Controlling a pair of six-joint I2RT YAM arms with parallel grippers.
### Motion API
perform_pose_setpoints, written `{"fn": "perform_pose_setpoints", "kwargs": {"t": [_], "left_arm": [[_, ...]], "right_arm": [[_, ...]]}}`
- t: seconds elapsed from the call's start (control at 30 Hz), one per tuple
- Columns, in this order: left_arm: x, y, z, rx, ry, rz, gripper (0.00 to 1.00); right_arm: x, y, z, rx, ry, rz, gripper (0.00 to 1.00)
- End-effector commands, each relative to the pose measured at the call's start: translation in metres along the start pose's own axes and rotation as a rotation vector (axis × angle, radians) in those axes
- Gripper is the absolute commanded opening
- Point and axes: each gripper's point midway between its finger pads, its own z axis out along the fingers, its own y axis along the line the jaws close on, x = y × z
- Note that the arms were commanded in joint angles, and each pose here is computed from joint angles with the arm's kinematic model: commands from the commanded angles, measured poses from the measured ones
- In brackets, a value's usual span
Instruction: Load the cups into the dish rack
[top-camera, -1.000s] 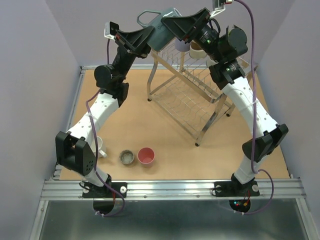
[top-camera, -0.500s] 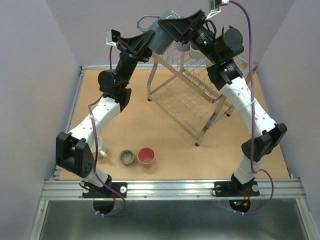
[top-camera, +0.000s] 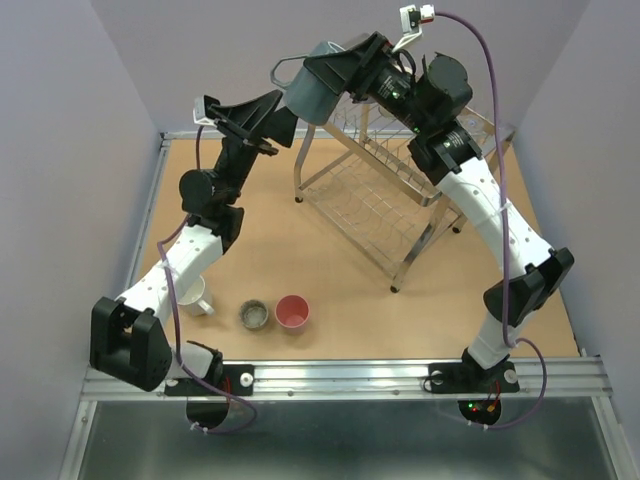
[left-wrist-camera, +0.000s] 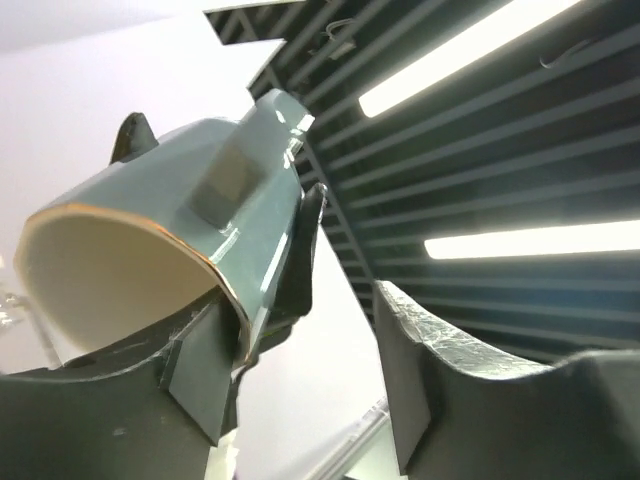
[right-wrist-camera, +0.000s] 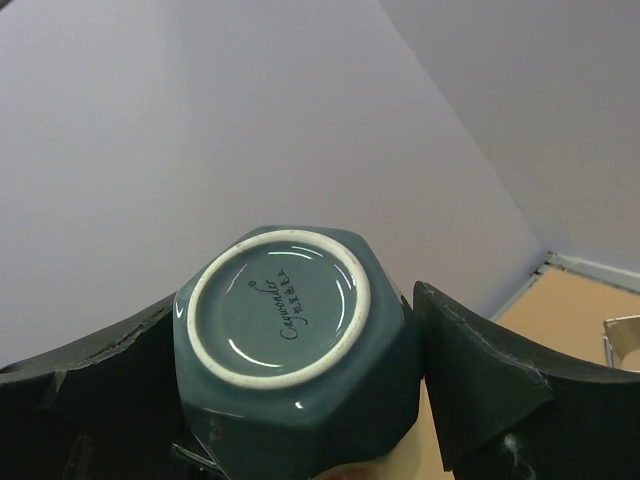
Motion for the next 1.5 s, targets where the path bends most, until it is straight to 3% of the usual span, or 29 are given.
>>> {"fn": "perform_pose_setpoints", "kwargs": {"t": [0.0, 0.27, 0.53, 1.47], "left_arm": [[0.02, -0.048, -0.029, 0.099, 0.067, 0.08, 0.69], [0.003, -0.028, -0.068, -0.073, 0.016, 0.179, 0.7], [-0.001, -0.019, -0.098, -0.164, -0.005, 0.254, 0.62], [-0.018, -0.005, -0.121, -0.235, -0.04, 0.313, 0.52]], "right_arm": [[-0.076, 0.031, -0.018, 0.027, -0.218, -0.149, 0.0], [-0.102, -0.009, -0.028, 0.203, -0.273, -0.28, 0.0], [-0.11, -0.05, -0.026, 0.369, -0.257, -0.451, 0.0], [-0.068, -0.123, -0.029, 0.509, -0.084, -0.65, 0.0]]}}
